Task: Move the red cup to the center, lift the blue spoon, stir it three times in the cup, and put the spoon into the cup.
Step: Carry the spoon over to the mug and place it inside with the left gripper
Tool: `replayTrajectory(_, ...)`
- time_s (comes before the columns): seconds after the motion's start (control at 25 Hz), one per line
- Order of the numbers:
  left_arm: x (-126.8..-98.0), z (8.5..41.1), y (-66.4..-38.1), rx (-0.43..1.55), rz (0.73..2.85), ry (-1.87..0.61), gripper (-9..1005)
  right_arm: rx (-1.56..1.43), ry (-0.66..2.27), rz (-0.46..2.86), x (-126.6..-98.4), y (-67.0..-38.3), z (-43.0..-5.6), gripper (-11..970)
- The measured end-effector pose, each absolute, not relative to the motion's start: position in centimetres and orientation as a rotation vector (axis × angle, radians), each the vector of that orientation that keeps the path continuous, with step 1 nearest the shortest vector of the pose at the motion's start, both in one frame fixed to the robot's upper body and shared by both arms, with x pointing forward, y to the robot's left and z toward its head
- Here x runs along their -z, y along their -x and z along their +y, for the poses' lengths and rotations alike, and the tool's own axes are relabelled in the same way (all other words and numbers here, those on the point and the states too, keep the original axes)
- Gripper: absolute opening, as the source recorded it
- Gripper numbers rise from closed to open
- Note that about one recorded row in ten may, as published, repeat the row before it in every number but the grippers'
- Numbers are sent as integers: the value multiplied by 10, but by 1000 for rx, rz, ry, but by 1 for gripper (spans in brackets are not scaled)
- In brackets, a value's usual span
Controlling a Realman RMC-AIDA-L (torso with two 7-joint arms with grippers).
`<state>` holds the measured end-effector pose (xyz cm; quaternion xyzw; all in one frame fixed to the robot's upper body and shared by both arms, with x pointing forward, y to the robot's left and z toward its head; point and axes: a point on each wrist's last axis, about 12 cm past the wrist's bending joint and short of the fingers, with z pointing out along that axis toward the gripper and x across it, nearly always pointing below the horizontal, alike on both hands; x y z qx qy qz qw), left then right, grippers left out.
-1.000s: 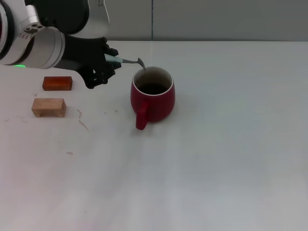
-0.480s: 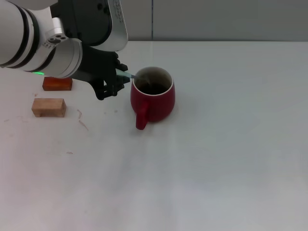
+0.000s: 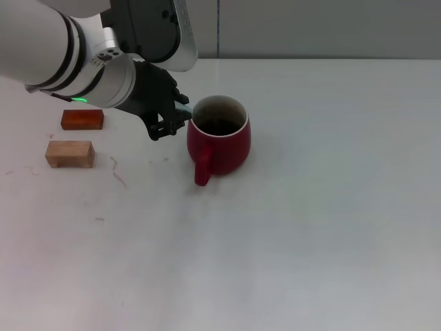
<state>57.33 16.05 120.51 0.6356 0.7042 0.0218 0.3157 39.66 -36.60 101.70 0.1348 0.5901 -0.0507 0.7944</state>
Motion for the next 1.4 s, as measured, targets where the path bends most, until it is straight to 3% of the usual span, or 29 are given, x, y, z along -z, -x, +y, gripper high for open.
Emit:
replayTrajectory(0.28, -1197, 143, -583, -37, 1825, -1704, 237, 114, -290, 1269, -1017, -394, -367, 809)
replayTrajectory(0.56, -1198, 128, -573, -28, 1774, -1769, 242, 119, -293, 1274, -1016, -391, -368, 809)
replayTrajectory(0.96, -1198, 142, -561, -51, 1810, -1775, 249, 112, -292, 1275, -1016, -393, -367, 809)
replayTrajectory(1.4, -1198, 147, -575, -93, 1816, -1717, 256, 103, -289, 1272, -1017, -397, -365, 809)
